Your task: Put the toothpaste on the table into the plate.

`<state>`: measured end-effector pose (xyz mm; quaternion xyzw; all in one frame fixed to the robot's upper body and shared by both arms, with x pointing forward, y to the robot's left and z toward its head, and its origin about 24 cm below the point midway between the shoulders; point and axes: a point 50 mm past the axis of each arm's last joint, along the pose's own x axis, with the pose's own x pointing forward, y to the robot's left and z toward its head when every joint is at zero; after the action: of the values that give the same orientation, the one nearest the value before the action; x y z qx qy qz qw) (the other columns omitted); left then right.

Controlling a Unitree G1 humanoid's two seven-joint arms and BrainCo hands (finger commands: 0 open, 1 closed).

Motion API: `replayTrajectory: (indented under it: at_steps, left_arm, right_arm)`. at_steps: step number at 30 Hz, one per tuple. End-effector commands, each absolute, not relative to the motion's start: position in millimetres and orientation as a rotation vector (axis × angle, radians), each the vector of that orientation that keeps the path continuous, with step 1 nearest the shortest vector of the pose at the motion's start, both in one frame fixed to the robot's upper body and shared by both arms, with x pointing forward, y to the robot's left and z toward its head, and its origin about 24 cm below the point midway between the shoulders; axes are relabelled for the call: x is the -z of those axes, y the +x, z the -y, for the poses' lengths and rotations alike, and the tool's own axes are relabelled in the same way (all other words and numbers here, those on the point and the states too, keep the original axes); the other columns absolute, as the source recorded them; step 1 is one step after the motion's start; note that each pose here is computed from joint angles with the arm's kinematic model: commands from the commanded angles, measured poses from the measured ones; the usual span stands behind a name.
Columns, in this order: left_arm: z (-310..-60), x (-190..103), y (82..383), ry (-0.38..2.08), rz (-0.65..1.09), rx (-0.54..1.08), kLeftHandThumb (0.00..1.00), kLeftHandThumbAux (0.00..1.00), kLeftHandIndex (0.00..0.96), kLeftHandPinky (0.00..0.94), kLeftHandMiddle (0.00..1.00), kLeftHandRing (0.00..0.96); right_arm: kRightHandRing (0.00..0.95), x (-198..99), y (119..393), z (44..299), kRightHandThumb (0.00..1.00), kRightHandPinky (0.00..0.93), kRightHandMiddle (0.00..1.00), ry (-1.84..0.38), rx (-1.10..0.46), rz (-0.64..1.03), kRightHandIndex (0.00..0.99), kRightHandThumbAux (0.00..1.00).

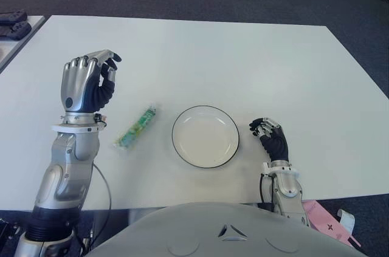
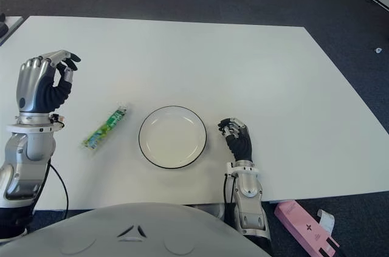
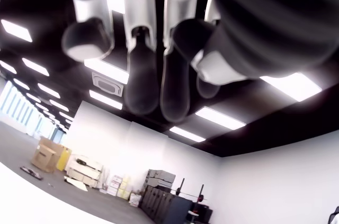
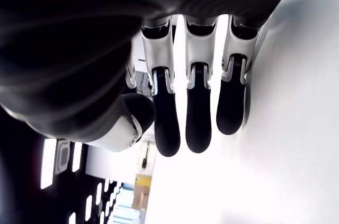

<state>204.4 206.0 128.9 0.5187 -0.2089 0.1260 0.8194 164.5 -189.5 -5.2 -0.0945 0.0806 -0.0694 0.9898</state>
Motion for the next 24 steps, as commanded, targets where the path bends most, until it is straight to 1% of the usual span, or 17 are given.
replayTrajectory:
  at_steps: [1,4,8,11,17,21,24]
  left_arm:
    - [-180,-135,207,1.026,0.509,-0.191,0.855,0.663,0.421,0.893,0.543,0.926]
    - [-165,-133,207,0.986,0.539,-0.140,0.855,0.663,0.419,0.892,0.545,0.923]
    - [-153,-130,207,0.970,0.564,-0.092,0.855,0.663,0.418,0.890,0.546,0.920]
    - [-142,-126,209,0.936,0.582,-0.008,0.855,0.663,0.417,0.888,0.547,0.917]
    - [-136,-118,214,0.898,0.605,0.103,0.855,0.664,0.413,0.876,0.547,0.906]
    - [-136,-115,218,0.924,0.631,0.141,0.855,0.665,0.409,0.869,0.547,0.898]
    - [-138,-113,219,0.975,0.620,0.193,0.854,0.665,0.407,0.865,0.548,0.890]
  right_arm:
    - [0.465,12,163,187,0.704,0.450,0.489,-0.187,0.136,-0.210,0.426,0.730]
    - [0.464,12,164,186,0.703,0.451,0.489,-0.191,0.136,-0.210,0.425,0.730]
    - [0.465,13,165,185,0.702,0.453,0.490,-0.193,0.137,-0.210,0.426,0.731]
    - [0.467,12,165,185,0.702,0.460,0.492,-0.193,0.139,-0.209,0.426,0.731]
    - [0.472,12,165,184,0.702,0.463,0.495,-0.188,0.136,-0.204,0.426,0.730]
    - [0.472,12,164,184,0.703,0.467,0.495,-0.178,0.137,-0.202,0.426,0.729]
    - [0.474,12,164,184,0.703,0.471,0.495,-0.172,0.140,-0.198,0.426,0.729]
